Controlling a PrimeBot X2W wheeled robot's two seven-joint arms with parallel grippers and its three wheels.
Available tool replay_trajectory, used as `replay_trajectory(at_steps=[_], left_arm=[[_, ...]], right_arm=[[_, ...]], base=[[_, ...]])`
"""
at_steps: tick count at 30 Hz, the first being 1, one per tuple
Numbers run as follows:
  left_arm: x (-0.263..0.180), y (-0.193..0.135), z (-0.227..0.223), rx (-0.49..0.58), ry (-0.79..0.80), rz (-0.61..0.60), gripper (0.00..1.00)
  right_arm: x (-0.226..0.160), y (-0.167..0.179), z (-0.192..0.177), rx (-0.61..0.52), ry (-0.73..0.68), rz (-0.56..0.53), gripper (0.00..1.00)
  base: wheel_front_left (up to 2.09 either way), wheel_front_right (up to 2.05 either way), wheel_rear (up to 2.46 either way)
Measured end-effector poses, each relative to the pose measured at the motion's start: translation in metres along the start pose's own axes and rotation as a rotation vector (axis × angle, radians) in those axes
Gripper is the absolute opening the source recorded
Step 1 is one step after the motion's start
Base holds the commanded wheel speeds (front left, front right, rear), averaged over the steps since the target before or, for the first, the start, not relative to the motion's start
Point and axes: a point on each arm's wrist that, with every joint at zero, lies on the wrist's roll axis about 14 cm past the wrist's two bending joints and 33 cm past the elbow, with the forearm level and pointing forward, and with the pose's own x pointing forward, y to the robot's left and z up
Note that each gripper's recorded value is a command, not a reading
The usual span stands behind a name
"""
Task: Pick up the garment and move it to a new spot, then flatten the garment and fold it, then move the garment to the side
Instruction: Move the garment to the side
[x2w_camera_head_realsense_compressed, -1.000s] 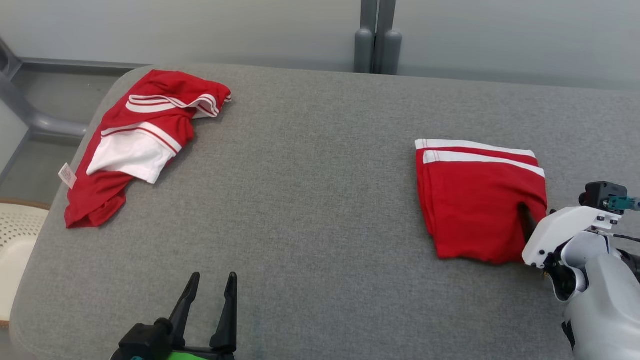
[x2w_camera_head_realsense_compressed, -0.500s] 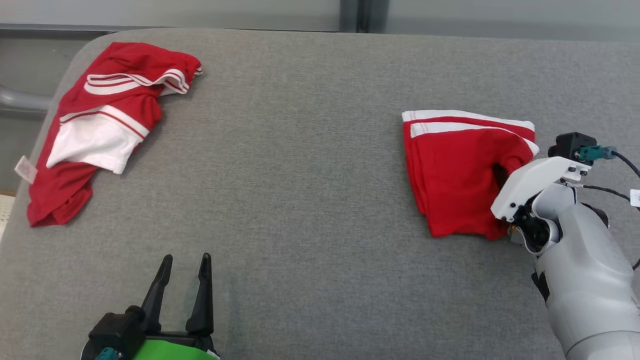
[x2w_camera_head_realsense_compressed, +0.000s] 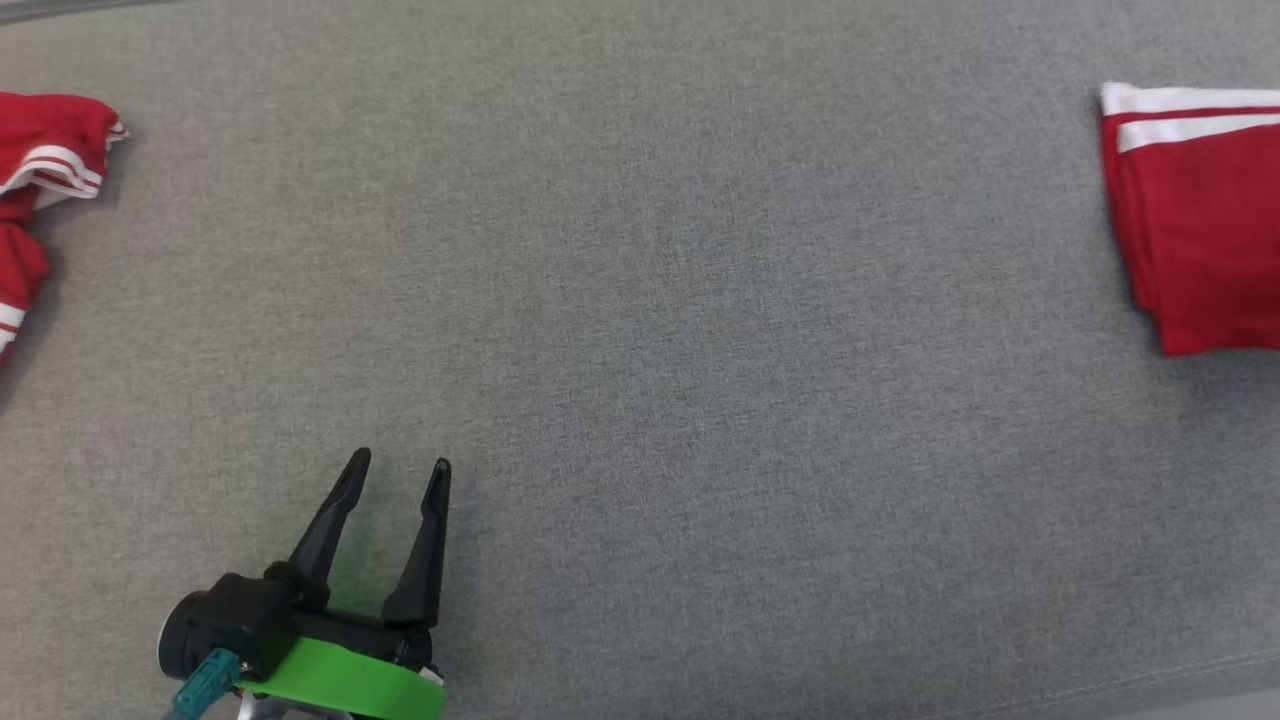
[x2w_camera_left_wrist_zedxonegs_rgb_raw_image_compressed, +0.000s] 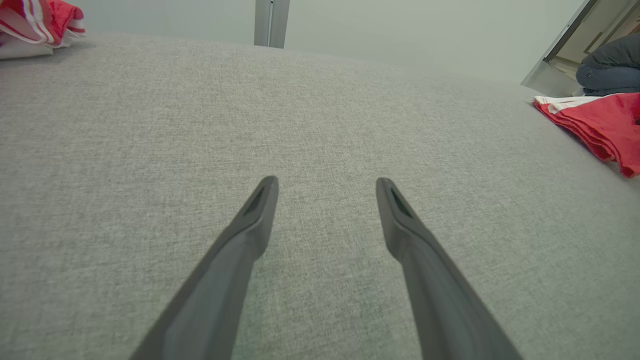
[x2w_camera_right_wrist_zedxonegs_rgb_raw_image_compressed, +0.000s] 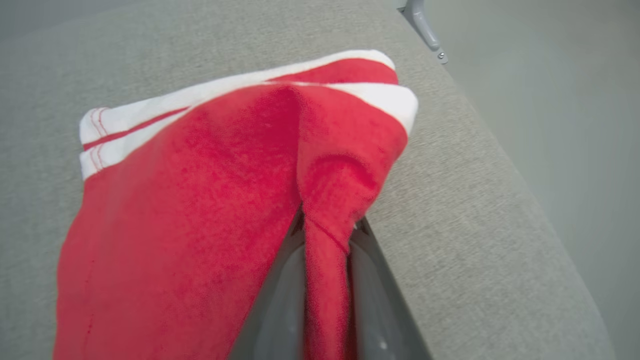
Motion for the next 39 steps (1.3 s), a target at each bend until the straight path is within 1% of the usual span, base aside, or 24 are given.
replay_trajectory(at_steps=[1,3,7,8,9,10,12,16,20,22,26,28,29,31,33,36,38,39], left_arm=[[0.001,0.004,-0.004,-0.001,0.013,0.004,1.0],[0.002,0.013,-0.012,-0.001,0.038,0.022,1.0],[-0.002,0.033,-0.028,-0.012,0.086,0.075,1.0],[-0.004,0.037,-0.031,-0.015,0.094,0.087,1.0],[-0.004,0.039,-0.031,-0.017,0.094,0.095,1.0],[-0.004,0.042,-0.032,-0.018,0.096,0.103,1.0],[-0.005,0.047,-0.033,-0.025,0.097,0.123,1.0],[-0.007,0.052,-0.034,-0.034,0.094,0.15,1.0],[-0.007,0.051,-0.032,-0.041,0.084,0.158,1.0],[-0.008,0.05,-0.029,-0.046,0.074,0.162,1.0],[-0.01,0.043,-0.017,-0.058,0.034,0.162,1.0],[-0.012,0.039,-0.008,-0.062,0.006,0.163,1.0],[-0.016,0.038,-0.006,-0.063,0.001,0.166,1.0],[-0.026,0.035,-0.004,-0.065,-0.004,0.177,1.0],[-0.034,0.032,0.001,-0.053,-0.021,0.179,1.0],[-0.044,0.028,0.017,-0.037,-0.071,0.184,1.0],[-0.055,0.029,0.025,-0.024,-0.098,0.202,1.0],[-0.059,0.029,0.028,-0.02,-0.11,0.21,1.0]], right_arm=[[0.002,-0.016,0.008,-0.022,-0.008,-0.041,0.0],[0.007,-0.033,0.022,-0.058,-0.023,-0.095,0.0],[0.024,-0.038,0.035,-0.156,-0.029,-0.152,0.0],[0.027,-0.04,0.035,-0.167,-0.026,-0.167,0.3],[0.03,-0.042,0.036,-0.174,-0.026,-0.18,0.51],[0.033,-0.044,0.038,-0.192,-0.025,-0.196,1.0],[0.038,-0.047,0.038,-0.218,-0.01,-0.223,1.0],[0.043,-0.041,0.042,-0.281,-0.003,-0.251,1.0],[0.036,-0.022,0.073,-0.316,-0.134,-0.227,1.0],[0.03,-0.012,0.078,-0.354,-0.162,-0.207,1.0],[0.005,-0.007,0.088,-0.359,-0.263,-0.177,1.0],[-0.011,0.008,0.094,-0.328,-0.35,-0.125,1.0],[-0.018,0.015,0.093,-0.336,-0.376,-0.103,1.0],[-0.034,0.034,0.082,-0.289,-0.423,-0.034,1.0],[-0.053,0.046,0.073,-0.272,-0.477,0.02,1.0],[-0.084,0.054,0.056,-0.213,-0.561,0.08,1.0],[-0.105,0.061,0.035,-0.192,-0.6,0.125,1.0],[-0.113,0.064,0.024,-0.146,-0.605,0.144,1.0]], base=[[0.0,0.0,0.0],[0.0,0.0,0.0],[0.0,0.0,0.0],[0.0,0.0,0.0],[0.0,0.0,0.0],[0.0,0.0,0.0],[0.0,0.0,0.0],[0.0,0.0,0.0],[0.0,0.0,0.0],[0.0,0.0,0.0],[0.0,0.0,0.0],[0.0,0.0,0.0],[0.0,0.0,0.0],[0.0,0.0,0.0],[0.0,0.0,0.0],[0.0,0.0,0.0],[0.0,0.0,0.0],[0.0,0.0,0.0]])
